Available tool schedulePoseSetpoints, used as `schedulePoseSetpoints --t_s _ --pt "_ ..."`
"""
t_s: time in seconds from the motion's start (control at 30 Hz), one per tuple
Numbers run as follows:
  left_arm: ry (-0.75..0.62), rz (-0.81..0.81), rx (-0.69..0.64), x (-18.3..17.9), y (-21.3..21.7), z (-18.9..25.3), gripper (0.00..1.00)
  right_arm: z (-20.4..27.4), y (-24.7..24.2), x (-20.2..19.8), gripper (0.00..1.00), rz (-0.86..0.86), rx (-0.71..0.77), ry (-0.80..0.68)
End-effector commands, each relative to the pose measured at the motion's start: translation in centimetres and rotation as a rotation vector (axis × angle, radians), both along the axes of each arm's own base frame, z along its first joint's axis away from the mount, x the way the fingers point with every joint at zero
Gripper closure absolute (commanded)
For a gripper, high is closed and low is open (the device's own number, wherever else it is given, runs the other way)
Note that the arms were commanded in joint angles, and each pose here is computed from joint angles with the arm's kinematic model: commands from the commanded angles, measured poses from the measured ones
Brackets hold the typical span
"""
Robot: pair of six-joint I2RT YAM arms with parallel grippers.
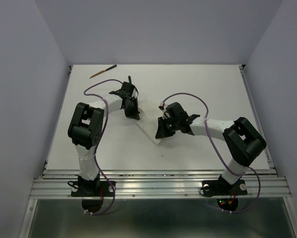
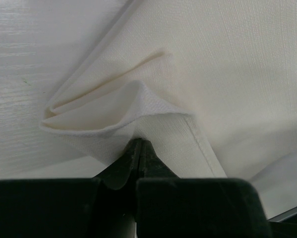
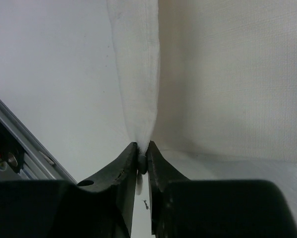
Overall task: Fold the napkin into a case and place the utensils inside
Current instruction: Smooth out the 2/3-rectangle-folded napkin at the center of the board.
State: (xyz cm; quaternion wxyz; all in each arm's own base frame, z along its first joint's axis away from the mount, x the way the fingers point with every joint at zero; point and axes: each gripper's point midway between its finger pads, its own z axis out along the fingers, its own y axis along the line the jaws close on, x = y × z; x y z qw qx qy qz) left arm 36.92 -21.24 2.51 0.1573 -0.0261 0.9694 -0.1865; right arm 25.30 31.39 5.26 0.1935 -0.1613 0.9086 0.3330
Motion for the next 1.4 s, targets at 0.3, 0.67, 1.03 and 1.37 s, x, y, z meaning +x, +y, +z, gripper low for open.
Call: schedulePoseSetpoints --t_s 0.3,0.67,1.03,1.37 --pt "-0.039 0.008 0.038 0.8 0.6 1.3 1.0 2.2 0.0 3.2 0.99 -0.053 -0.004 -0.139" --pt "-0.111 0.023 0.03 1.9 0.5 4.7 0.91 2.7 -0.6 5.0 0.99 -0.039 -0.017 -0.155" --pt "-0.171 0.047 0.026 2.8 0.6 7.2 0.72 1.3 -0.1 5.0 0.99 0.066 -0.018 -0.116" --pt "-0.173 0.024 0.011 2.6 0.3 7.4 0.76 1.0 0.2 5.5 0.99 0.133 -0.014 -0.109"
